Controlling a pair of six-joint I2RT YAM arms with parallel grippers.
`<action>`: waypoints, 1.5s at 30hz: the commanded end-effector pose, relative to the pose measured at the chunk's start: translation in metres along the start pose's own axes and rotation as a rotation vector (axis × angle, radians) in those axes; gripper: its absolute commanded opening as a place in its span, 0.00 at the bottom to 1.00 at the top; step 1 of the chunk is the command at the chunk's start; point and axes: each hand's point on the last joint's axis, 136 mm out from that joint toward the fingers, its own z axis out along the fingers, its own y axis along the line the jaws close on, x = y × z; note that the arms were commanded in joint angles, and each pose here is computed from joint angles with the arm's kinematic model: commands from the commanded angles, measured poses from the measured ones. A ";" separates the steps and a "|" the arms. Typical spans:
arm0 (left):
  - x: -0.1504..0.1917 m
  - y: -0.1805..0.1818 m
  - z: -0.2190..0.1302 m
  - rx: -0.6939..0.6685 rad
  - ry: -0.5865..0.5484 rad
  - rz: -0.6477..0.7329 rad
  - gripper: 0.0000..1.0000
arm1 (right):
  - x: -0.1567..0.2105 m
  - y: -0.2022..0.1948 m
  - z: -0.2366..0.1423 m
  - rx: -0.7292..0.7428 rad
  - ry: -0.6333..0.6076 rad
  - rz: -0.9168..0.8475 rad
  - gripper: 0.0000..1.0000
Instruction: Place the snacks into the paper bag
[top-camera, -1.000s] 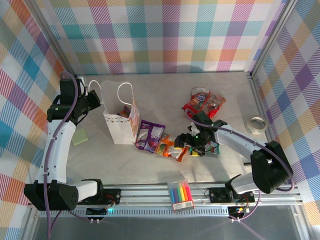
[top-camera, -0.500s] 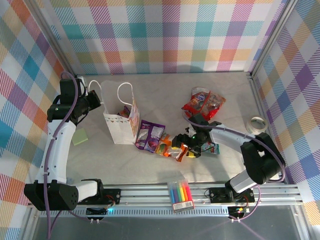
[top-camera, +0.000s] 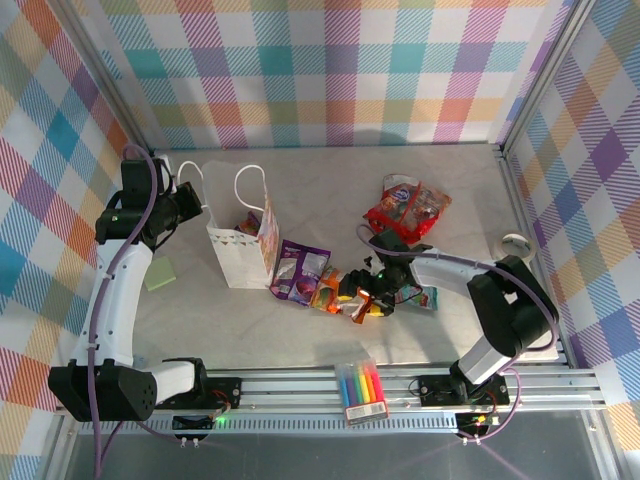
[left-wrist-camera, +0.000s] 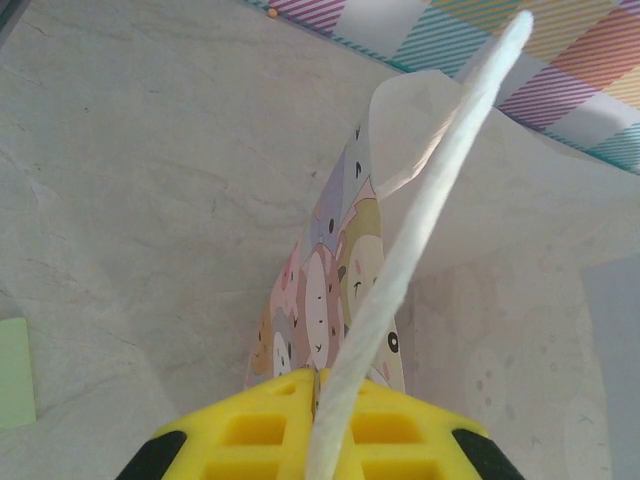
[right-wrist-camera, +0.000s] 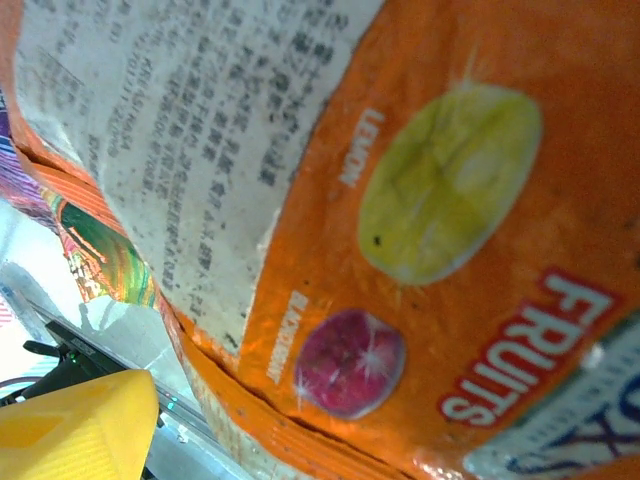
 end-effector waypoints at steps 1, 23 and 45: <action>0.007 0.007 0.001 -0.019 0.024 0.005 0.10 | -0.006 0.019 0.001 -0.038 -0.008 -0.039 0.86; 0.006 0.006 0.002 -0.012 0.024 0.005 0.10 | -0.014 0.013 0.008 0.050 -0.015 -0.058 0.50; 0.005 0.005 0.001 -0.010 0.022 0.007 0.10 | -0.020 0.021 -0.016 0.117 -0.066 -0.135 0.18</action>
